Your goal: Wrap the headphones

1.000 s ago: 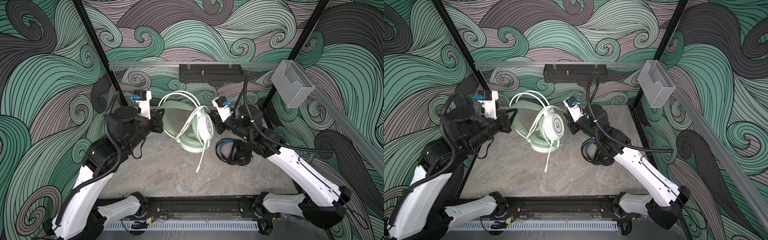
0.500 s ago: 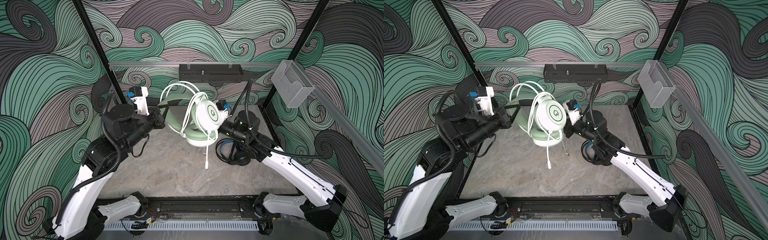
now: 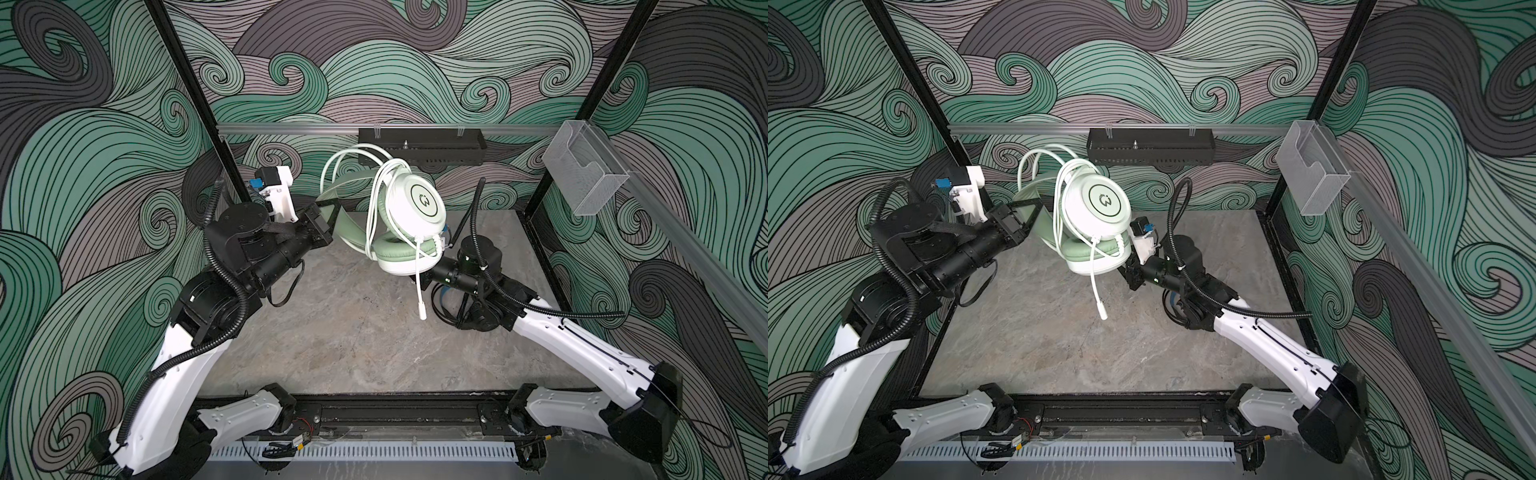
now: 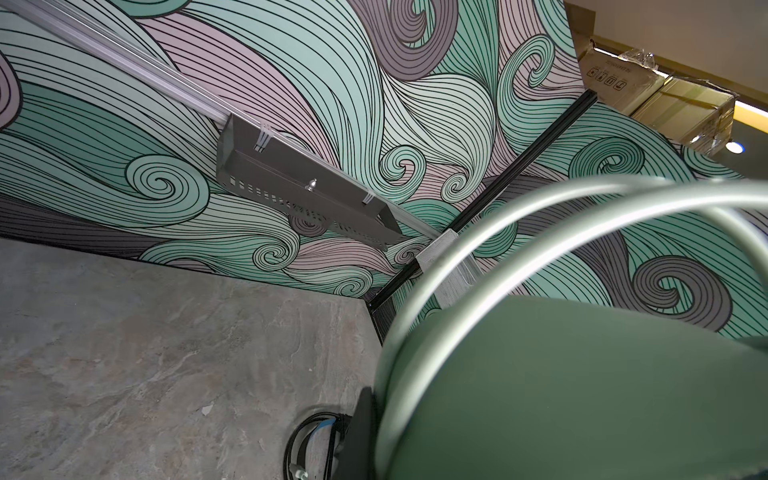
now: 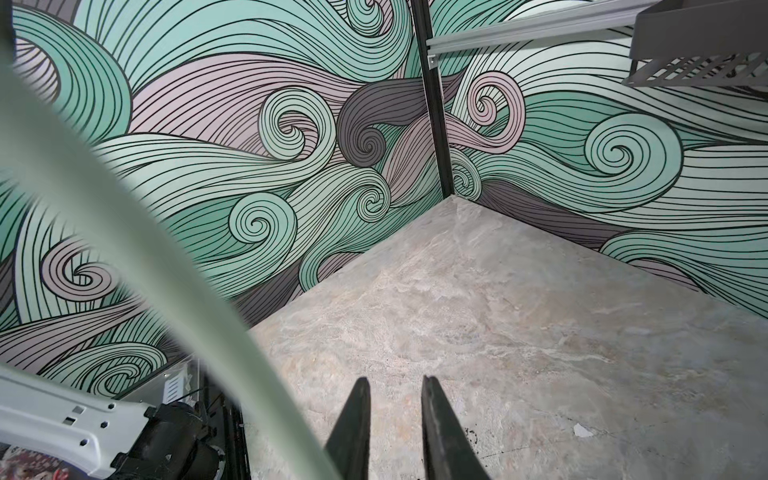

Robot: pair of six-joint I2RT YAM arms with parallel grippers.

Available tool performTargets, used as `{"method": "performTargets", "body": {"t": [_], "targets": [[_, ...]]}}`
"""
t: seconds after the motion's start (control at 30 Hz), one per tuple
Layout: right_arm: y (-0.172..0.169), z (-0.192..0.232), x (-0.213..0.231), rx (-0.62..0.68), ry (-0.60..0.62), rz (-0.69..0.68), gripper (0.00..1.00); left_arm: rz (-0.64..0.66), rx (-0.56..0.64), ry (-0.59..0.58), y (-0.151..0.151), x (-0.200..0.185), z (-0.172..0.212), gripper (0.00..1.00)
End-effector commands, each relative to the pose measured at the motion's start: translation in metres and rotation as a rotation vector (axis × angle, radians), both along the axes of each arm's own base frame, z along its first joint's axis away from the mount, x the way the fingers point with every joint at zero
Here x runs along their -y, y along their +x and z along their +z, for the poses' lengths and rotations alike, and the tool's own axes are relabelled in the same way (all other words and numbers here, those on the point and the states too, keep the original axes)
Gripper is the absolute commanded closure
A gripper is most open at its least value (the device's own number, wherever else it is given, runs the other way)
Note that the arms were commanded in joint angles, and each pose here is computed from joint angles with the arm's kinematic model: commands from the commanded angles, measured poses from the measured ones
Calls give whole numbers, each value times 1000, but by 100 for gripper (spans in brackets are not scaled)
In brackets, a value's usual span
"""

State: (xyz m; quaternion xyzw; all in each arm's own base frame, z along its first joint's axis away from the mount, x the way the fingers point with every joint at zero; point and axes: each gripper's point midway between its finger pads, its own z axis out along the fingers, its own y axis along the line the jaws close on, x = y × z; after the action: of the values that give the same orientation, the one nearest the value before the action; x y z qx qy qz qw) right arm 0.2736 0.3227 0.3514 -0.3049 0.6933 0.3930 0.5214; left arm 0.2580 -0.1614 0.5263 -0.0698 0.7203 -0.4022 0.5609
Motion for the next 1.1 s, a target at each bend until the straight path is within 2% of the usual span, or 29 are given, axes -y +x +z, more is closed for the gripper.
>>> {"method": "performTargets", "body": {"t": [0.0,0.3,0.5,0.57,0.73,0.9,1.07], "targets": [[2,-9,-7,-20,15,27,78,-10,97,-166,-8,-6,43,100],[0,-53,-12,-112,-22,51,83,7,104,-198,-9,-12,48,100],[-4,-68,-8,-126,-84,49,97,93,77,-288,-1,-27,42,100],[-1,-71,-4,-113,-124,14,100,150,72,-351,5,-37,41,100],[-7,-77,-2,-54,-266,-29,100,210,91,-460,22,-44,54,100],[-25,-83,-13,1,-362,-15,100,263,91,-504,43,-48,60,100],[-40,-86,-23,42,-432,17,100,332,34,-549,77,-53,43,100]]}}
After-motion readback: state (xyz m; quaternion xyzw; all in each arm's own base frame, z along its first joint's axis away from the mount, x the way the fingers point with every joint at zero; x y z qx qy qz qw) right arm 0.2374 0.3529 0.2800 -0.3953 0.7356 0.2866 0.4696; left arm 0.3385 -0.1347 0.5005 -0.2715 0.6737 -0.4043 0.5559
